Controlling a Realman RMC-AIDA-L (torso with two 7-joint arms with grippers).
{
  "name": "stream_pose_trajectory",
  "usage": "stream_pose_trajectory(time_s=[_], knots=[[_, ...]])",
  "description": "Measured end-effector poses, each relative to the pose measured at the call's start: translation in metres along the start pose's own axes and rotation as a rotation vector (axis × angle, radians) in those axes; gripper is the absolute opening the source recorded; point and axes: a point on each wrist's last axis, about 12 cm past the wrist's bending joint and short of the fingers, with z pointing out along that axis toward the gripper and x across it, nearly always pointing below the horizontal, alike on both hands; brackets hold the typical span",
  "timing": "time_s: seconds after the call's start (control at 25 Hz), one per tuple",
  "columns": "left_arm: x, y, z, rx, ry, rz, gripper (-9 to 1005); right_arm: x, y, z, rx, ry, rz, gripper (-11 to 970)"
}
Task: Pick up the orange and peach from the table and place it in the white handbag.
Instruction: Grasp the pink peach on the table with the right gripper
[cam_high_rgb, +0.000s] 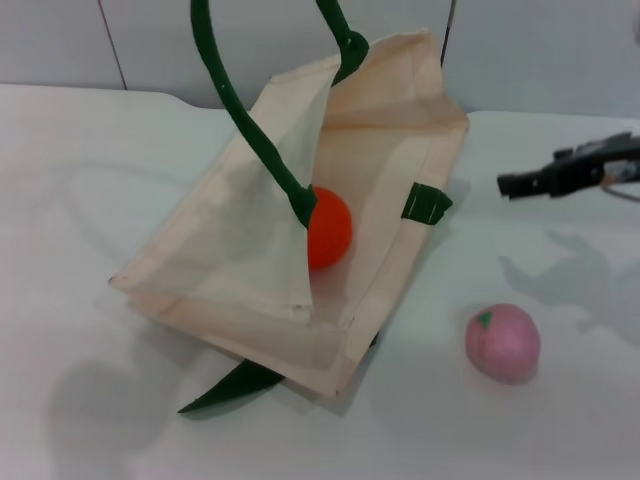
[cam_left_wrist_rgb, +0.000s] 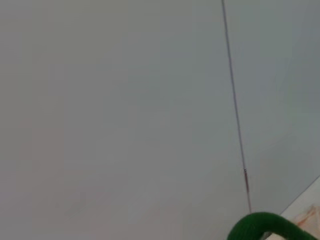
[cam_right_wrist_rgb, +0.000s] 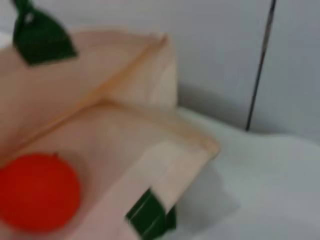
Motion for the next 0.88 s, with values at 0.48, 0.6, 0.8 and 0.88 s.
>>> stream_pose_trajectory(time_s=[0.48,0.6,0.8,0.88], knots=[[0.004,0.005,0.004,-0.041,0.036,0.013,123,0.026,0.007,-0.001,-0.068,0.238,-0.018,869],[0.004,0.005,0.004,-0.042,0.039,0.014,123,0.037,0.009,0.007,-0.094,0.3,-0.022,868],[0.005,0.005,0.006,-0.04,0.043,0.014,123,0.05,0.016,0.028,-0.141,0.415,-0.032,868],[0.005,0.005,0.006,-0.044,0.047,0.016,124,0.05,0.02,0.032,-0.157,0.431,-0.045,869]])
